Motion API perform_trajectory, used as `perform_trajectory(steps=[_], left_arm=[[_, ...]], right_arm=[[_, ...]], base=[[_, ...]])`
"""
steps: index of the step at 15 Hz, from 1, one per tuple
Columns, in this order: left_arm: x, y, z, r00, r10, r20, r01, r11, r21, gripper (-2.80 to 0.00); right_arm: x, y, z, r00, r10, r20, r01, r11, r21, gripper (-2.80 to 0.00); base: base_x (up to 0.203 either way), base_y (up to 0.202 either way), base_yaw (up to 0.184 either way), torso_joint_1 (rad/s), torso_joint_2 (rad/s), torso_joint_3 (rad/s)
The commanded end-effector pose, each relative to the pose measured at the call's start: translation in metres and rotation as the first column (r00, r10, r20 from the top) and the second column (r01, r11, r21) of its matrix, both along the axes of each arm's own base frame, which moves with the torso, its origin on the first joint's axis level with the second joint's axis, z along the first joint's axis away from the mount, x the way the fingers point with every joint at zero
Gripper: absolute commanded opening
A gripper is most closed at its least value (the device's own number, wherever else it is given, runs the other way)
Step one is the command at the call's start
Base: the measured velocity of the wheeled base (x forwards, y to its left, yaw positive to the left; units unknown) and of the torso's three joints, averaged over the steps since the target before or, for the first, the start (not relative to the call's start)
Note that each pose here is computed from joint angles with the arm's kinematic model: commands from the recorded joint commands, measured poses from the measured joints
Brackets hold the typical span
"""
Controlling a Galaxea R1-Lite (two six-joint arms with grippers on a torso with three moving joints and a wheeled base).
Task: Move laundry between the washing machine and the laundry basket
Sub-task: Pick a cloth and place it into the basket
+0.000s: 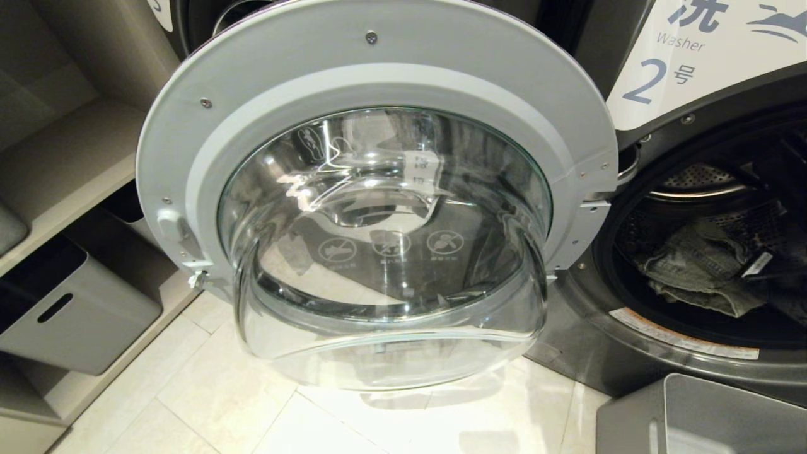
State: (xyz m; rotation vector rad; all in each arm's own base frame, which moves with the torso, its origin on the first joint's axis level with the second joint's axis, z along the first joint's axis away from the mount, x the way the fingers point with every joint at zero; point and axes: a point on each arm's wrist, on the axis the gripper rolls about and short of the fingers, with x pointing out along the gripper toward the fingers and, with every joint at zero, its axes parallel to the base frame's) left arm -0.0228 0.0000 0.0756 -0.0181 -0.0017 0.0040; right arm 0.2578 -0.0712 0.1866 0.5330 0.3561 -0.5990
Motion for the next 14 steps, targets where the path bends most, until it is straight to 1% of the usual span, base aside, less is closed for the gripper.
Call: perform_trajectory(steps=[1, 3, 5, 6, 7, 8, 10, 12, 14], left_arm=[[0.000, 0.000, 0.000, 1.000, 0.001, 0.001, -0.001, 1.000, 0.000, -2.80], [0.000, 0.000, 0.000, 1.000, 0.001, 0.001, -0.001, 1.000, 0.000, -2.80], [0.000, 0.000, 0.000, 1.000, 0.001, 0.001, -0.001, 1.000, 0.000, -2.80], [0.000, 0.000, 0.000, 1.000, 0.001, 0.001, -0.001, 1.000, 0.000, -2.80], [0.000, 0.000, 0.000, 1.000, 0.001, 0.001, -0.001, 1.000, 0.000, -2.80], [0.000, 0.000, 0.000, 1.000, 0.001, 0.001, -0.001, 1.000, 0.000, -2.80], [0.000, 0.000, 0.000, 1.000, 0.001, 0.001, -0.001, 1.000, 0.000, -2.80], [0.000, 0.000, 0.000, 1.000, 0.001, 0.001, -0.001, 1.000, 0.000, -2.80], [0.000, 0.000, 0.000, 1.000, 0.001, 0.001, -0.001, 1.000, 0.000, -2.80]], right_arm=[[-0.038, 0.010, 0.018, 0.999, 0.006, 0.051, -0.004, 1.000, -0.027, -2.80], [-0.064, 0.017, 0.017, 1.000, 0.017, 0.016, -0.016, 0.999, -0.035, -2.80], [-0.090, 0.023, 0.011, 0.998, 0.021, -0.063, -0.023, 1.000, -0.021, -2.80], [-0.102, 0.026, 0.011, 0.996, 0.023, -0.085, -0.024, 1.000, -0.014, -2.80], [-0.114, 0.030, 0.013, 0.996, 0.026, -0.088, -0.027, 1.000, -0.012, -2.80], [-0.126, 0.034, 0.017, 0.997, 0.030, -0.075, -0.031, 0.999, -0.013, -2.80], [-0.144, 0.039, 0.027, 0.999, 0.035, -0.016, -0.036, 0.999, -0.027, -2.80], [-0.161, 0.043, 0.038, 0.999, 0.034, 0.015, -0.034, 0.999, -0.036, -2.80], [-0.179, 0.048, 0.055, 0.995, 0.036, 0.094, -0.032, 0.998, -0.051, -2.80]], base=[[0.000, 0.000, 0.000, 0.000, 0.00, 0.000], [0.000, 0.000, 0.000, 0.000, 0.00, 0.000], [0.000, 0.000, 0.000, 0.000, 0.00, 0.000], [0.000, 0.000, 0.000, 0.000, 0.00, 0.000], [0.000, 0.000, 0.000, 0.000, 0.00, 0.000], [0.000, 0.000, 0.000, 0.000, 0.00, 0.000], [0.000, 0.000, 0.000, 0.000, 0.00, 0.000], [0.000, 0.000, 0.000, 0.000, 0.00, 0.000], [0.000, 0.000, 0.000, 0.000, 0.00, 0.000]])
